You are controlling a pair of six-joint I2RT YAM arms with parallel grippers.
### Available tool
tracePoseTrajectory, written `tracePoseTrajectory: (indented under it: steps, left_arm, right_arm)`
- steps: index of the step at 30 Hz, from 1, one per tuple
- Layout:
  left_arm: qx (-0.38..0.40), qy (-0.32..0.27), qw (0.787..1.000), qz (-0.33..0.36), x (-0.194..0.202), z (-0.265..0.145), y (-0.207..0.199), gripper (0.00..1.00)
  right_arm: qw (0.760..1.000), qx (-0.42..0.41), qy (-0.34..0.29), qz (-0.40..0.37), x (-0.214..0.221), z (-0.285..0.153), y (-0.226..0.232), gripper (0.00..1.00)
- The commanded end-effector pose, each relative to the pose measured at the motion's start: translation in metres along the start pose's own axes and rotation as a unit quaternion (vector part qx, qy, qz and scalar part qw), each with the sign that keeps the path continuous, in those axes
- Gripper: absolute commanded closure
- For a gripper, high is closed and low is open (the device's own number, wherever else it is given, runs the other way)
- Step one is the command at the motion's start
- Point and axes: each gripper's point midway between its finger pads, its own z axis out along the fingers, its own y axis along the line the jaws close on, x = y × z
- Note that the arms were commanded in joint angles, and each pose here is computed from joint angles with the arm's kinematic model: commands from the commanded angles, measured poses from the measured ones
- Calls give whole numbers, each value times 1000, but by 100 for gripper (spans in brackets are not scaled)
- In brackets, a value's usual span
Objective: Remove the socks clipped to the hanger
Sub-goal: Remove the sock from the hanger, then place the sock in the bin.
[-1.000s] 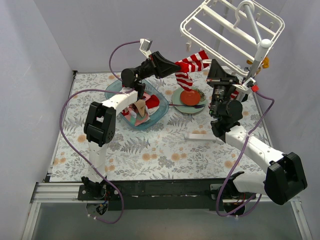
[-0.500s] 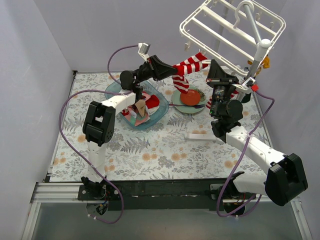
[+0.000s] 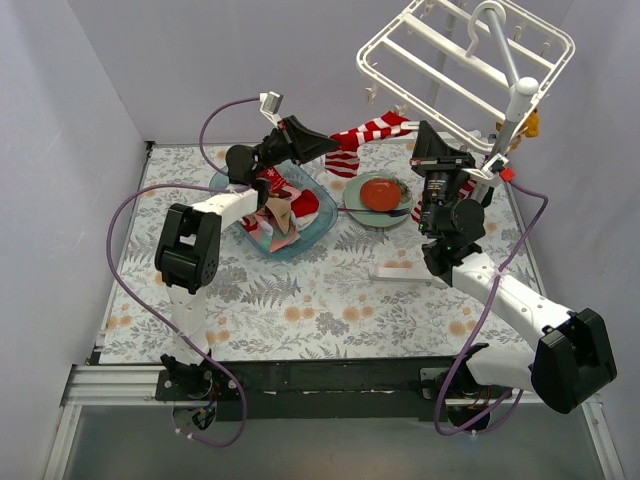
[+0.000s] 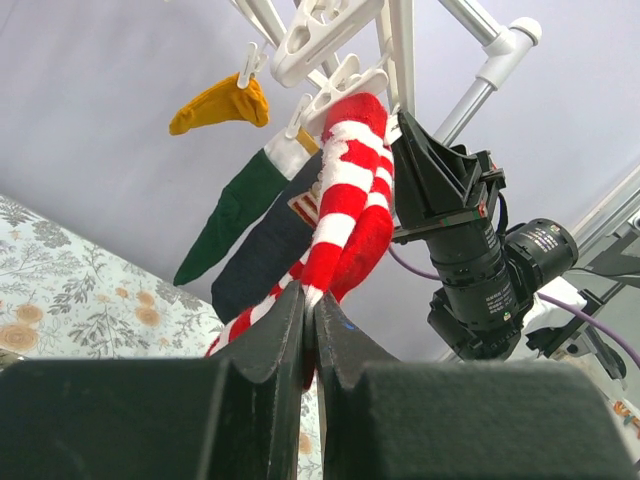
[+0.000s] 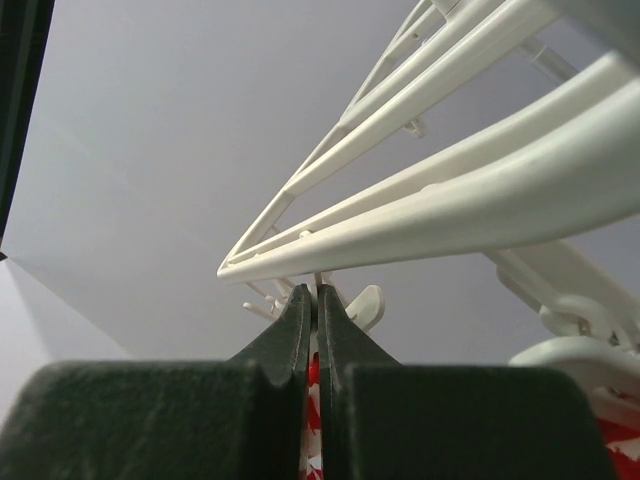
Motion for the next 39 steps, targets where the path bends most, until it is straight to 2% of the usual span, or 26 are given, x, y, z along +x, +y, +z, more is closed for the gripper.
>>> tracePoseTrajectory:
  steps: [1,34,39]
  left_arm:
    - [78,-3,966,-246,-37,-16,-94,100]
    - [-4,-58,979,-197,-65,-51,-76,100]
    - [-47,-58,980,-183,-60,-61,-61,100]
  right_arm:
    - [1000,-4,-20,12,-16,1,9,99]
    - [1000,10,-20,0,-19,-1,5,99]
    - [1000,10,-16,0,-17,0,5,99]
